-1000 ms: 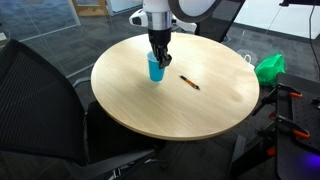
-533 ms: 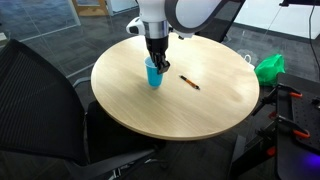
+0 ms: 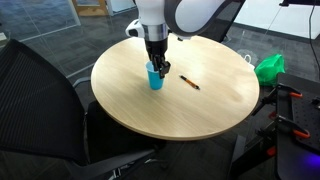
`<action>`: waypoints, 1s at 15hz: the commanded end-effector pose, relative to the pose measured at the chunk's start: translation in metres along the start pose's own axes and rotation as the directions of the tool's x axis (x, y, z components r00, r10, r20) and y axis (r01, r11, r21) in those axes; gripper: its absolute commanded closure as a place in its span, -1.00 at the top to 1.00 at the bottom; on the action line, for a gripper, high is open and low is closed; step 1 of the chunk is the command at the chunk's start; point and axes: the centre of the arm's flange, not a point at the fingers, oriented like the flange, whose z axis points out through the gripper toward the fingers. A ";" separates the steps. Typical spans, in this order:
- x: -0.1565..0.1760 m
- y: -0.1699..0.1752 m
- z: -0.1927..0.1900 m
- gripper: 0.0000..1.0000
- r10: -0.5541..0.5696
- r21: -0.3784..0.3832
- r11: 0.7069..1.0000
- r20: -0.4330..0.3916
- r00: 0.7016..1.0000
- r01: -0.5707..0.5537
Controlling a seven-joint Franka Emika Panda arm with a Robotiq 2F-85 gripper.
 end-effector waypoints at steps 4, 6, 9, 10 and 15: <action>0.011 -0.011 -0.016 0.96 -0.033 -0.035 0.999 0.011 0.999 0.034; 0.012 -0.018 -0.023 1.00 -0.033 -0.043 0.999 0.013 0.999 0.034; 0.011 -0.025 -0.034 1.00 -0.022 -0.057 0.998 0.020 1.000 0.023; 0.011 -0.027 -0.038 1.00 -0.018 -0.066 0.998 0.019 1.000 0.019; -0.005 -0.034 -0.073 1.00 0.041 -0.084 0.996 -0.002 0.999 -0.041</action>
